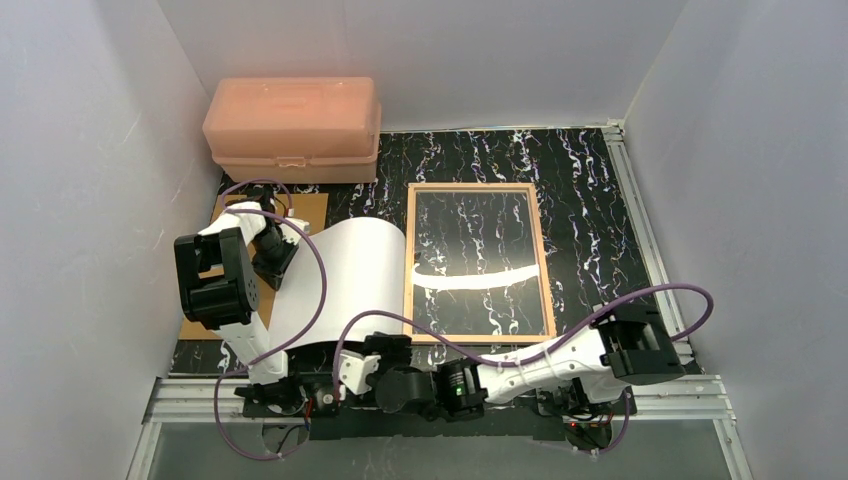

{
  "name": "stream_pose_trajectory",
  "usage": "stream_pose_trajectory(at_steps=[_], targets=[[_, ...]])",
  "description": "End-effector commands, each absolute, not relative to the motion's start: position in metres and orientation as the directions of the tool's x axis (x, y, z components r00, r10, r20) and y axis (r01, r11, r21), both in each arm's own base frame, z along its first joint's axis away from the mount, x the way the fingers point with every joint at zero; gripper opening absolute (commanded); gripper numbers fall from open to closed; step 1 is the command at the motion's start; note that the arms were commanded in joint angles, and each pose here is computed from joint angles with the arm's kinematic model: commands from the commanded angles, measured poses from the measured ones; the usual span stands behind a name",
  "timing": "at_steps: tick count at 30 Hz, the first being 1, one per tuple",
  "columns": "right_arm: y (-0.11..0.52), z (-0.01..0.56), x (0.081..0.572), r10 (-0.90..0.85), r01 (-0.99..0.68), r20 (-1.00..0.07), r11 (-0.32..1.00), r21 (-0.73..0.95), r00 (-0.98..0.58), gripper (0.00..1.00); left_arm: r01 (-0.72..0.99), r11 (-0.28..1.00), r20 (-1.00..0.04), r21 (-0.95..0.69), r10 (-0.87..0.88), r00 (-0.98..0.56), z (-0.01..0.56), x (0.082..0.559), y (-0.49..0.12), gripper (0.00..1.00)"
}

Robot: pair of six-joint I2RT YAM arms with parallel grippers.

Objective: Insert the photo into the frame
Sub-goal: Pick up the photo at the center of the board.

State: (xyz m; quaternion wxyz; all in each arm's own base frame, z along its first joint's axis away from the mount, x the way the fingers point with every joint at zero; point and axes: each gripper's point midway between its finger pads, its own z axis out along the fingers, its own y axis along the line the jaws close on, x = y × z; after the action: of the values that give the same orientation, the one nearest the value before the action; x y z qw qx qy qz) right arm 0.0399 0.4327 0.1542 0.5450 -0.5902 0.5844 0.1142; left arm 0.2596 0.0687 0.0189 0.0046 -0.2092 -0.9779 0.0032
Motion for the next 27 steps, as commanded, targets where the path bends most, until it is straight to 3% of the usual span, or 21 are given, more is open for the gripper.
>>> stream_pose_trajectory(at_steps=[1,6,11,13,18,20,24,27], targets=[[0.446,0.140,0.029,-0.583,-0.831,-0.752,0.222,-0.510,0.306,0.76,0.394,0.912,0.000,-0.115,0.396,-0.918,0.013,0.245,0.048,0.10],[0.457,0.132,0.047,-0.622,-0.738,-0.701,0.278,-0.614,0.349,0.73,0.396,0.911,0.006,-0.116,0.399,-0.917,0.011,0.243,0.048,0.10],[0.459,0.143,0.076,-0.670,-0.533,-0.629,0.390,-0.751,0.395,0.60,0.398,0.910,0.009,-0.114,0.401,-0.916,0.012,0.244,0.049,0.10],[0.463,0.146,0.079,-0.672,-0.505,-0.617,0.397,-0.767,0.410,0.50,0.400,0.910,0.009,-0.112,0.404,-0.915,0.013,0.245,0.050,0.09],[0.467,0.155,0.086,-0.680,-0.442,-0.601,0.425,-0.790,0.421,0.12,0.398,0.910,-0.002,-0.115,0.401,-0.916,0.023,0.247,0.048,0.09],[0.466,0.159,0.088,-0.690,-0.419,-0.591,0.430,-0.800,0.419,0.01,0.395,0.912,-0.009,-0.113,0.396,-0.918,0.032,0.247,0.048,0.11],[0.462,0.182,0.093,-0.698,-0.350,-0.580,0.465,-0.813,0.420,0.01,0.379,0.920,-0.064,-0.098,0.374,-0.925,0.064,0.257,0.052,0.19],[0.460,0.206,0.095,-0.692,-0.305,-0.581,0.494,-0.814,0.428,0.01,0.339,0.935,-0.137,-0.106,0.324,-0.936,0.102,0.268,0.058,0.39]])
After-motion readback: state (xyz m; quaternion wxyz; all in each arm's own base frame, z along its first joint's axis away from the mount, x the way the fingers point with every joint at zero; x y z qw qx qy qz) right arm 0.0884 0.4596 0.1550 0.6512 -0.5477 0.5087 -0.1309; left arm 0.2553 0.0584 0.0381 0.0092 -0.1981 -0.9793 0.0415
